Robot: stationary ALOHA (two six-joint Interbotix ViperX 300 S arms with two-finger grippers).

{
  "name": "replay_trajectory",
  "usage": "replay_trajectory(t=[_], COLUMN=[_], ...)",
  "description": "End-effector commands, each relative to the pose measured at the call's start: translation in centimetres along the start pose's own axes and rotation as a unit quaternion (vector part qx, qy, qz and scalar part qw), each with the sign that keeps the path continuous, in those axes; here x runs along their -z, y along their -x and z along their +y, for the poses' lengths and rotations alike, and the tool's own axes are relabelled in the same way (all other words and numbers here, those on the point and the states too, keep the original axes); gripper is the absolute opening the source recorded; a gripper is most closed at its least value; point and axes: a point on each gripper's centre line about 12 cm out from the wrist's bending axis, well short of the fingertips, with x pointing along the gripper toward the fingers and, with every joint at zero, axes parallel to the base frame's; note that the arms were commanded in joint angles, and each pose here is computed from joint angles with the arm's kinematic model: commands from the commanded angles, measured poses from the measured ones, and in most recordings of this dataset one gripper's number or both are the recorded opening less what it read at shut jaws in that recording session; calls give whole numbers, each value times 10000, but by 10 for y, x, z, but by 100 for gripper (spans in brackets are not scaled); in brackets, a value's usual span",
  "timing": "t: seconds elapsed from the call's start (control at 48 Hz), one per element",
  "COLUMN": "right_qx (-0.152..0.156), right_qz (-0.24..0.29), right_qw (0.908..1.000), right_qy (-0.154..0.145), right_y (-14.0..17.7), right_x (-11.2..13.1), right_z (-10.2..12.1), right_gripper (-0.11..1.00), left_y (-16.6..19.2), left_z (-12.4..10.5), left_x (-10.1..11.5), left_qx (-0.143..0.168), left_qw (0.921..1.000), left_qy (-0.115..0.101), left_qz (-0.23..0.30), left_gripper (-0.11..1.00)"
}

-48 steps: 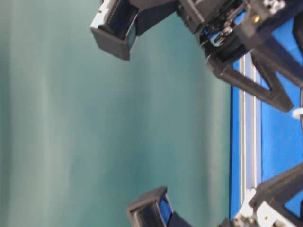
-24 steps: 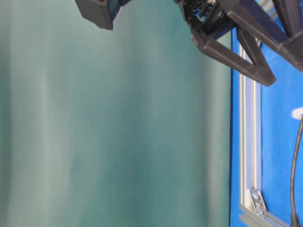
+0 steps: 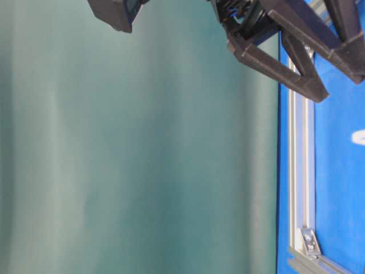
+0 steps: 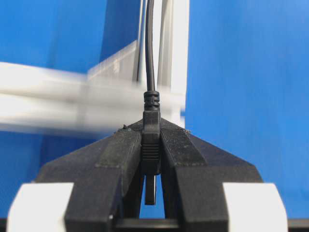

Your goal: Insert the wire through the string loop located in the center.

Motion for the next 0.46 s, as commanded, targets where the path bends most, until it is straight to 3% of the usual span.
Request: replay_trajectory(t=[0.0,0.437], right_qx=[-45,-50], right_qz=[-155,-162], right_qw=[9999,9999], right_qy=[6,12], right_y=[3,2], right_x=[-10,-10], right_z=[3,3], right_gripper=[90,90], left_y=[11,23], left_z=[-2,-1], left_x=[-1,-1], left_qx=[74,154], left_qw=[9999,9989], left_qy=[-17,-341], left_qz=[-72,-290], left_gripper=[4,4])
